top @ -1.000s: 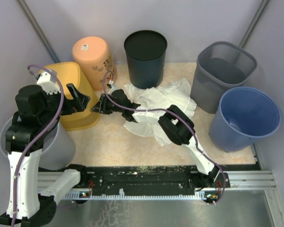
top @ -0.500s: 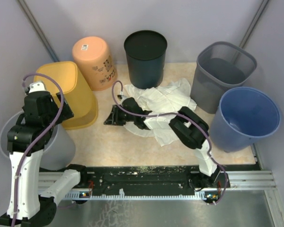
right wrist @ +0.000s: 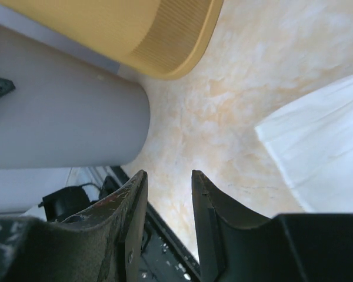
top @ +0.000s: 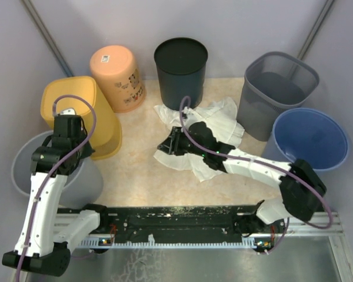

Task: Turn the large container upside down

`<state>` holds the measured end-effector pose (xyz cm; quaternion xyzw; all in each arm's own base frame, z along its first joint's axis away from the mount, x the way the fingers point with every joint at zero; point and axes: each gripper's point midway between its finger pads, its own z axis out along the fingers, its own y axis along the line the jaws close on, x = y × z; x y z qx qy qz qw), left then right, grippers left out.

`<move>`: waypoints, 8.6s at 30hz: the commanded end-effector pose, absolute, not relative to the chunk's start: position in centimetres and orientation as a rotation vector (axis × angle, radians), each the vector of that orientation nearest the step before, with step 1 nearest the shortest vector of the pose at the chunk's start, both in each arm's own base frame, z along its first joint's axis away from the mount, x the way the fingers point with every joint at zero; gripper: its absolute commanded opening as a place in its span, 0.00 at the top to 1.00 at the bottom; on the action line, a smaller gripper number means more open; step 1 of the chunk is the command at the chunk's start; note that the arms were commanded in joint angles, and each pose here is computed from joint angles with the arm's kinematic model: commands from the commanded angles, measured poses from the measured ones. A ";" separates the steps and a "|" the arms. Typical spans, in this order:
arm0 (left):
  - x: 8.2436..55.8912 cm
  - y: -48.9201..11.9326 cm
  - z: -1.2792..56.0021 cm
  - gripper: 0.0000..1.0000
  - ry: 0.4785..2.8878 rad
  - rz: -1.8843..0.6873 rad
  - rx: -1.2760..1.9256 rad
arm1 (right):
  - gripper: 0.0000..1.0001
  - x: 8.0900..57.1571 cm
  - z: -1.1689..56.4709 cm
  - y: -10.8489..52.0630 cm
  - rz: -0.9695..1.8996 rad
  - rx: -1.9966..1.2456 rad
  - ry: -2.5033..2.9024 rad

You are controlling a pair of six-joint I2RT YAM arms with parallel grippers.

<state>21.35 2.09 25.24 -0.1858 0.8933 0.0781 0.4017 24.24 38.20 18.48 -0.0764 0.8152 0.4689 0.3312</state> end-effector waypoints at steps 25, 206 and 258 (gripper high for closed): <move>16.0 -20.1 38.5 1.00 1.970 -1.594 0.285 | 0.56 28.1 33.0 17.0 0.453 0.077 1.767; 26.4 -18.7 30.3 1.00 1.883 -1.355 -0.193 | 0.31 25.8 24.3 17.0 0.722 0.141 2.172; 26.3 -15.3 25.2 0.14 2.225 -0.580 0.253 | 1.00 19.1 21.9 18.1 1.149 0.484 2.175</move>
